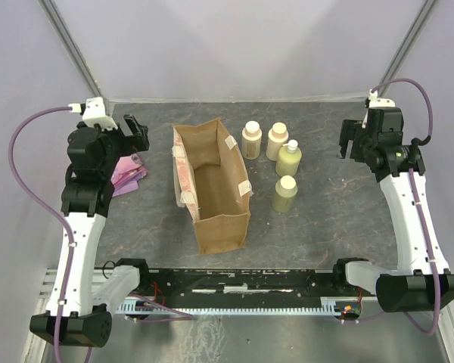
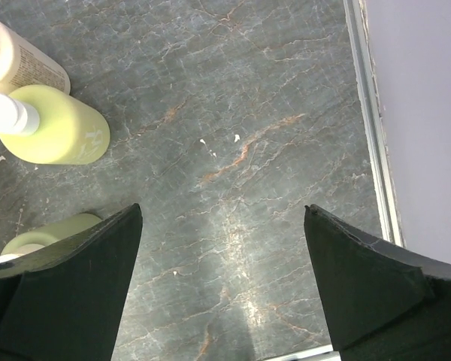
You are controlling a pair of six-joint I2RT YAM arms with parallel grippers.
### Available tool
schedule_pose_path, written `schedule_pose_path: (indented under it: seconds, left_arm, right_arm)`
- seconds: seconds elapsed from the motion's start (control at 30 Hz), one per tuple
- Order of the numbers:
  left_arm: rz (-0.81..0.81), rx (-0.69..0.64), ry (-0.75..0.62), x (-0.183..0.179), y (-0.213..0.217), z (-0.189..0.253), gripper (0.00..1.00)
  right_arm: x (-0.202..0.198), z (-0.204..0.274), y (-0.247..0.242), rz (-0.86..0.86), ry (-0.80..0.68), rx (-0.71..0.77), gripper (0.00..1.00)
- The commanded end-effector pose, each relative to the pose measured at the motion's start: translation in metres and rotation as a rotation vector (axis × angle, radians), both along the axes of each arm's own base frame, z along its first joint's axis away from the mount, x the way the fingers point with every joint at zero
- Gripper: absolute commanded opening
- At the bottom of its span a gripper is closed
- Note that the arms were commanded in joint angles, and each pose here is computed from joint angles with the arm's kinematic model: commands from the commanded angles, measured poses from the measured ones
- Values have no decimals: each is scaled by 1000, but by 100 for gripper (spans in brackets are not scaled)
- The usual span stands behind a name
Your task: Place the personal care products into the canvas bag
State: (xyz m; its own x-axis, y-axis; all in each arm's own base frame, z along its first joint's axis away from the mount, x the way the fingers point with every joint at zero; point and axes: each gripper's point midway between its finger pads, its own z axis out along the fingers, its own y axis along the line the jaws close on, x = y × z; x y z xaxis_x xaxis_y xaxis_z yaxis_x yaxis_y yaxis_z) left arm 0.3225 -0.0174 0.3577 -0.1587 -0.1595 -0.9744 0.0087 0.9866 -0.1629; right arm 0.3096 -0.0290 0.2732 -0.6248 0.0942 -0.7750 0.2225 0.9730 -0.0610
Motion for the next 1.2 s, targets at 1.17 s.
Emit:
schedule_pose_path:
  seconds: [1.17]
  left_arm:
    - [-272, 17, 355, 15, -100, -97, 100]
  right_arm:
    - [6, 28, 7, 52, 46, 5, 99]
